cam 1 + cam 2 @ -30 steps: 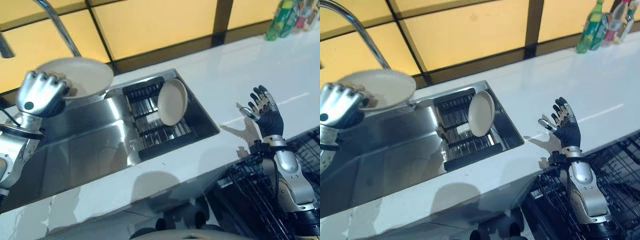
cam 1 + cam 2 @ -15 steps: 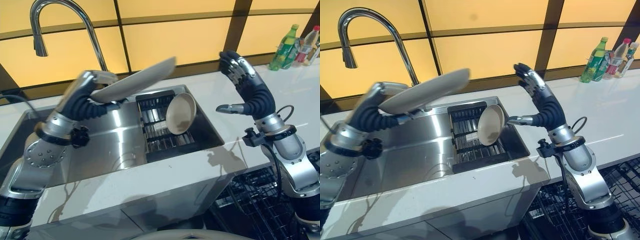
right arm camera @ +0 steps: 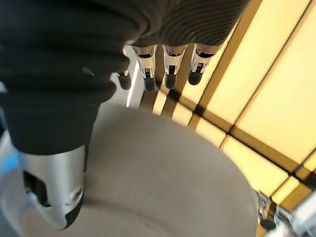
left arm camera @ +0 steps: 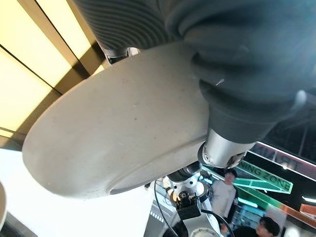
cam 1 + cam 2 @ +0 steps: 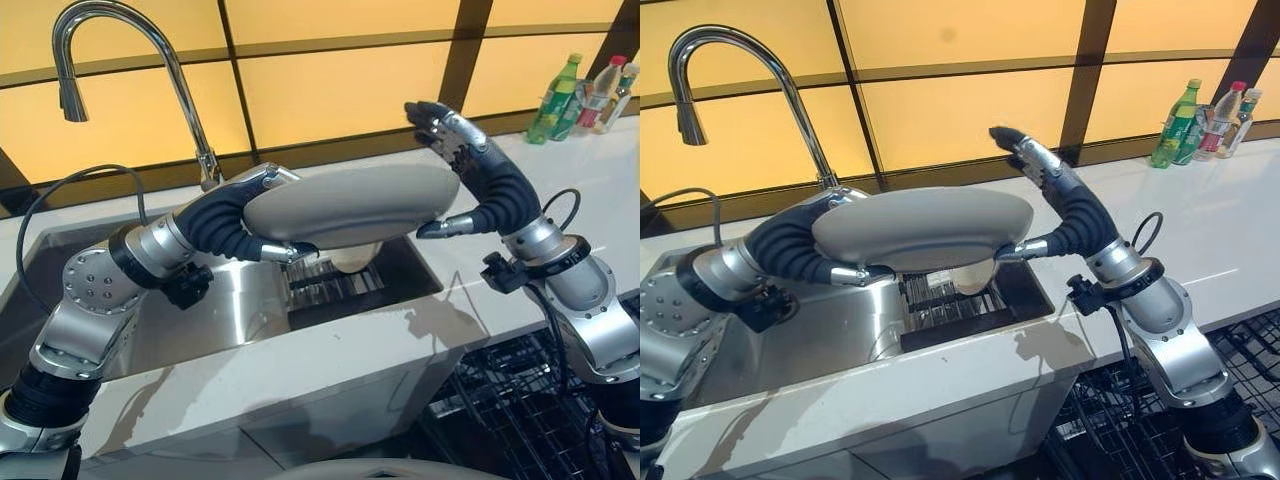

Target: Pick up plates and place into dishwasher.

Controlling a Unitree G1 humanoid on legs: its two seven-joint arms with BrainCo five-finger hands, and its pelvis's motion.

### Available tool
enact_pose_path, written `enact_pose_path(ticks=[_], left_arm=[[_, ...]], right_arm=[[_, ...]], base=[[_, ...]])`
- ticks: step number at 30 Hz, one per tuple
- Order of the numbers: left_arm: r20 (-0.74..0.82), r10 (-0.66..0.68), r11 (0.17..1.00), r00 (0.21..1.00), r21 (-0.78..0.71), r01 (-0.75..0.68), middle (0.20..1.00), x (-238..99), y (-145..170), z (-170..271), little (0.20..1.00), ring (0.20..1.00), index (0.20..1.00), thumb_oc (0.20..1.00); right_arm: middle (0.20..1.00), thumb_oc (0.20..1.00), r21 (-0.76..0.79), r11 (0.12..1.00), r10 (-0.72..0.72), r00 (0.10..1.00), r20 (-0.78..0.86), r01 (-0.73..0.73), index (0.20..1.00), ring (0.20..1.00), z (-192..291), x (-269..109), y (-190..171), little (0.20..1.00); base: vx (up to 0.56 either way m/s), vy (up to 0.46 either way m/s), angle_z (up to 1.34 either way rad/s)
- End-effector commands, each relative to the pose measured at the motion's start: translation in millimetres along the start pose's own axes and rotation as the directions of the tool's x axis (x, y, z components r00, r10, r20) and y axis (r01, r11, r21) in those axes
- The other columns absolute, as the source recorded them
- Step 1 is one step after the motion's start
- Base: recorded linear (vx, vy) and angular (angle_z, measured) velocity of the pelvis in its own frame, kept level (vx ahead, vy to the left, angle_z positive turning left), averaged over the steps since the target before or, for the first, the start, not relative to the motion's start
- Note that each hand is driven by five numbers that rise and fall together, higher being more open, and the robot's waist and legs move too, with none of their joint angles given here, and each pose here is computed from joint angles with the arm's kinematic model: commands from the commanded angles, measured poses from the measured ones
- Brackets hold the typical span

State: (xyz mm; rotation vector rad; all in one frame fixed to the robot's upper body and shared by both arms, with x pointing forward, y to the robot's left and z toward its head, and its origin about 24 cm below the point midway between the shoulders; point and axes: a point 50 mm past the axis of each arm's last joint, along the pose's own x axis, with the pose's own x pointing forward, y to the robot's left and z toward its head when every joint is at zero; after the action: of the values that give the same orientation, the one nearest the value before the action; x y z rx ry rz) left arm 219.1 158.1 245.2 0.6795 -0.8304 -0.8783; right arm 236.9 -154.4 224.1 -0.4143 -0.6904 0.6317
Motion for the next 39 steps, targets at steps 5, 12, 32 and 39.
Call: enact_pose_path(ticks=[5,12,32,39], left_arm=[[0.142,0.003,0.999,0.99,-0.033,0.002,0.2,17.7,9.6,16.8,0.2,0.2,0.2,0.2],[0.139,0.015,0.999,0.99,-0.044,-0.009,0.2,17.9,6.8,15.2,0.2,0.2,0.2,0.2],[0.086,0.172,0.96,0.981,-0.237,-0.148,0.2,8.4,-3.1,-5.2,0.2,0.2,0.2,0.2],[-0.031,0.371,0.866,0.928,-0.35,-0.358,1.0,5.2,-14.4,-26.4,1.0,1.0,1.0,1.0]], right_arm=[[1.0,1.0,0.002,0.916,0.399,0.915,0.055,-0.4,1.0,1.0,21.5,16.1,29.7,1.0],[0.821,0.821,0.104,0.91,0.383,0.909,0.161,-0.402,0.821,0.821,27.9,23.7,35.5,0.821],[0.2,0.2,0.23,0.973,-0.057,0.968,0.245,-0.001,0.2,0.2,21.7,17.1,14.4,0.2],[0.2,0.2,0.257,0.953,-0.235,0.93,0.283,0.162,0.2,0.2,19.7,11.4,9.2,0.2]], base=[[-0.01,0.001,-0.01],[0.0,0.0,0.0],[0.0,-0.003,-0.01],[-0.02,-0.014,-0.03]])
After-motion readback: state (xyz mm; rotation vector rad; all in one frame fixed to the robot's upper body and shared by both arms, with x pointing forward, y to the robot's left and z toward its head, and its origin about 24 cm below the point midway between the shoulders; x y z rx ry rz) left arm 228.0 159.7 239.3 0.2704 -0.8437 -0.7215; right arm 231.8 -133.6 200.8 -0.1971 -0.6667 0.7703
